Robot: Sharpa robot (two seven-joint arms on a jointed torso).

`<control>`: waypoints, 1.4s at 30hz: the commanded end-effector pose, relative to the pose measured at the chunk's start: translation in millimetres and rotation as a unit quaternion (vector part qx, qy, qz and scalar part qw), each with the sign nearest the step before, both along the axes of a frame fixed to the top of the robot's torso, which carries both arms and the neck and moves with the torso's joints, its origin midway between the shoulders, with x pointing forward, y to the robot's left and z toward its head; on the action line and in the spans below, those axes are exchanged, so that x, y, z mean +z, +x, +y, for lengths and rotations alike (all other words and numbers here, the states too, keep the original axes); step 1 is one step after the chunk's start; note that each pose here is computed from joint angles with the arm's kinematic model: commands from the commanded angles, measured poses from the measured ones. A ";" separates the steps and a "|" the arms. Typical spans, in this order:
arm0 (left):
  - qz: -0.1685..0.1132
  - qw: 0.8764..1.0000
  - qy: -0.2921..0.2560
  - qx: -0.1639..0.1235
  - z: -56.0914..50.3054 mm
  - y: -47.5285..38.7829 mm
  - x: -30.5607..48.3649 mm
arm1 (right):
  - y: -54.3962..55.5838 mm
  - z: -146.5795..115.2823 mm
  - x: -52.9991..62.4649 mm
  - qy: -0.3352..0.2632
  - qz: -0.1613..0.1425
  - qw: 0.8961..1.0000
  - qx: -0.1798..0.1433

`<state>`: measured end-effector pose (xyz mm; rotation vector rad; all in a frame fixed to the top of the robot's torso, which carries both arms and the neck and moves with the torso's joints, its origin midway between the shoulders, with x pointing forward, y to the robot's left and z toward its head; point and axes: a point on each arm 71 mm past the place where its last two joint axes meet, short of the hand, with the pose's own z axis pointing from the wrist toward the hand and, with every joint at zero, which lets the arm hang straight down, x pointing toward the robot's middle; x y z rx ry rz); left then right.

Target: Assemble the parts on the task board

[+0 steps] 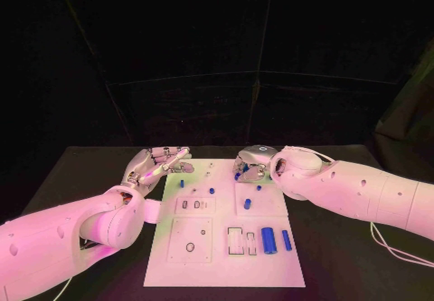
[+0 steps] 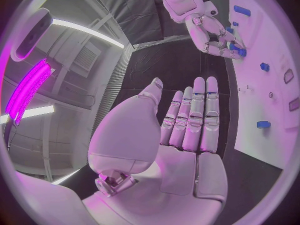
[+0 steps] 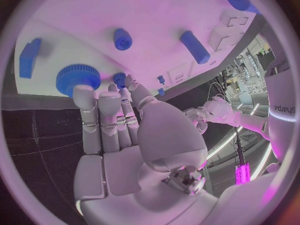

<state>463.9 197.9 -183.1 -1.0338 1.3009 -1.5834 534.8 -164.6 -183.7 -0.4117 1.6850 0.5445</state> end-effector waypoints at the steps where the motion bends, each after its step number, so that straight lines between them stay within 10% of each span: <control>1: -0.002 1.000 -0.002 -0.010 -1.6 -0.1 1.2 | 0.7 1.1 -1.3 -0.019 0.009 1.000 0.000; 42: 0.003 1.000 -0.003 -0.015 -0.7 -0.8 1.0 | 15.7 32.0 24.3 0.091 -0.096 0.991 -0.019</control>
